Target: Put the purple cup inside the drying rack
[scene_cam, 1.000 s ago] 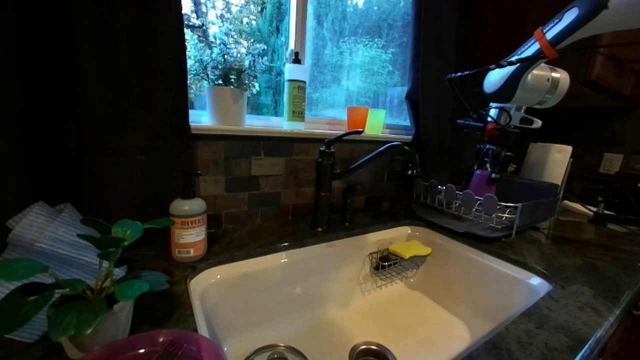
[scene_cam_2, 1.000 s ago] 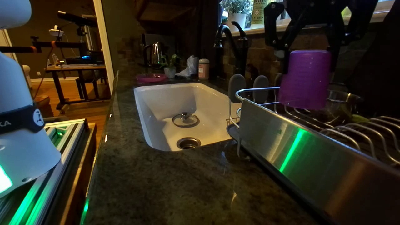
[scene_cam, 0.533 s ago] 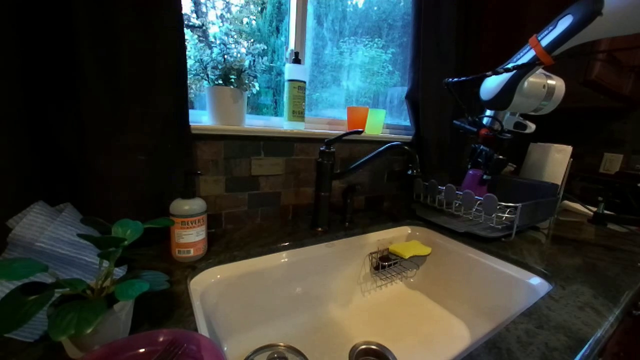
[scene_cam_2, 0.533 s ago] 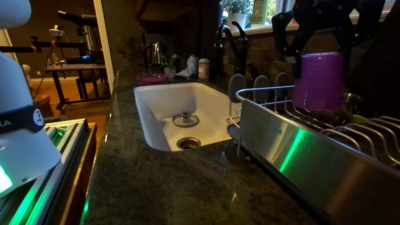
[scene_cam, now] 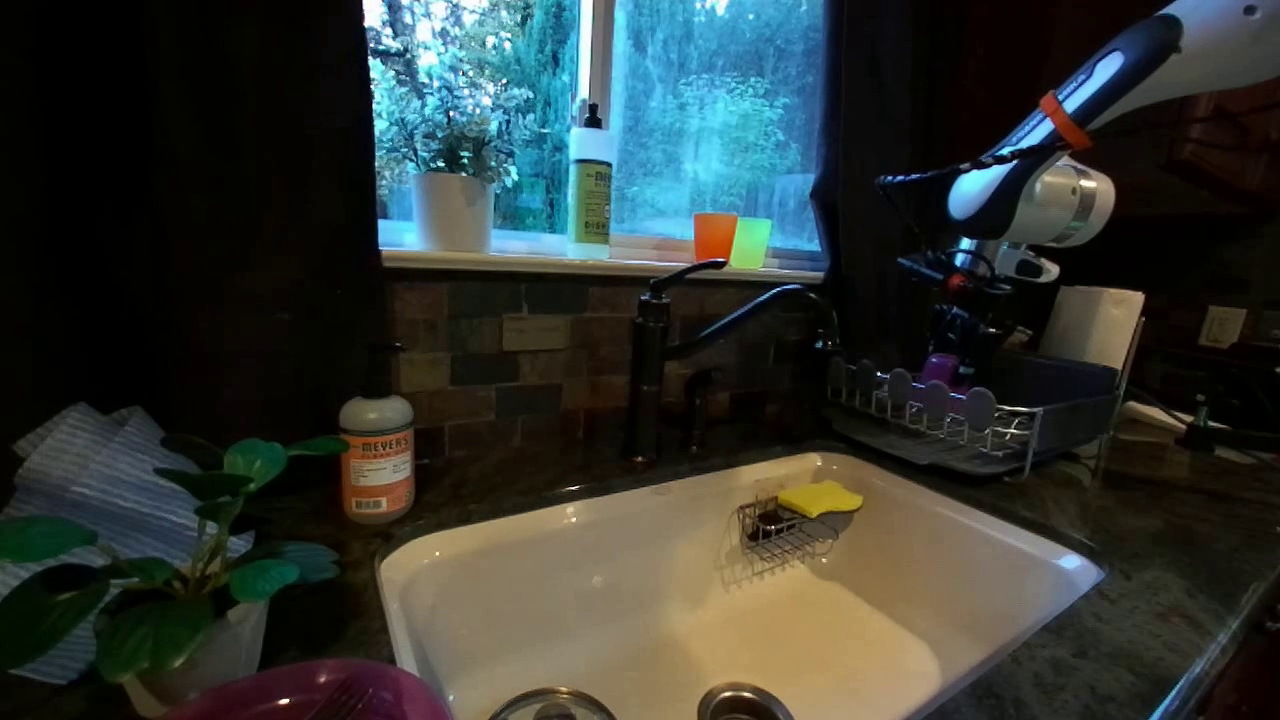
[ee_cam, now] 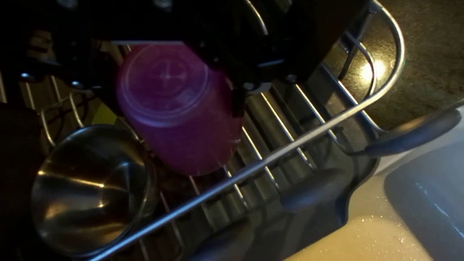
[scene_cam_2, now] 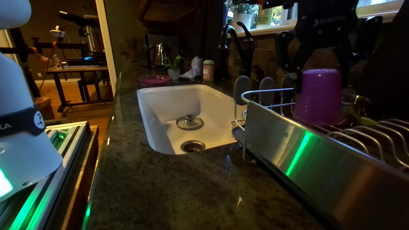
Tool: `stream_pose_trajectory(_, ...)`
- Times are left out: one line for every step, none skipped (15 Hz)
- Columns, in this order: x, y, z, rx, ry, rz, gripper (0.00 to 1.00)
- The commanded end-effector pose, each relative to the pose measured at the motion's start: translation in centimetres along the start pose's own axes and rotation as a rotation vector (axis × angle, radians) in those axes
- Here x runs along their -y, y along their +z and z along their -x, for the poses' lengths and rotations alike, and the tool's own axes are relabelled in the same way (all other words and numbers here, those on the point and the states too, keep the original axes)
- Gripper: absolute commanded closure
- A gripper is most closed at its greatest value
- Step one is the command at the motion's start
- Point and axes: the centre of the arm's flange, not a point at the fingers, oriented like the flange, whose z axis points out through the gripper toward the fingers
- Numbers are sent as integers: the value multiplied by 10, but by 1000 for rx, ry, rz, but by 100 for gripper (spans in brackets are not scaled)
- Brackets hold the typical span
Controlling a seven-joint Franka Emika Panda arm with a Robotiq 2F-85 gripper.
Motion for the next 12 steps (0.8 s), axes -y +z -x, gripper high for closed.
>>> stream_pose_trajectory(1,10,8,23,-13,-11,55)
stream_pose_trajectory(1,11,10,26,-13,-8,8)
stream_pose_trajectory(1,13,10,30,-12,-3,6)
stream_pose_trajectory(0,13,11,35,-12,2,1)
stream_pose_trajectory(-1,7,9,35,-7,5,0)
stream_pose_trajectory(-2,-2,7,42,3,2,0)
stream_pose_trajectory(-4,-22,3,48,13,-8,0)
stream_pose_trajectory(-6,-40,1,65,1,-28,0)
stream_pose_trajectory(-8,-63,-1,58,-16,-56,0)
stream_pose_trajectory(-12,-94,0,53,-76,-114,0)
stream_pose_trajectory(-12,-114,2,42,-135,-169,0)
stream_pose_trajectory(6,-66,3,34,-69,-114,0)
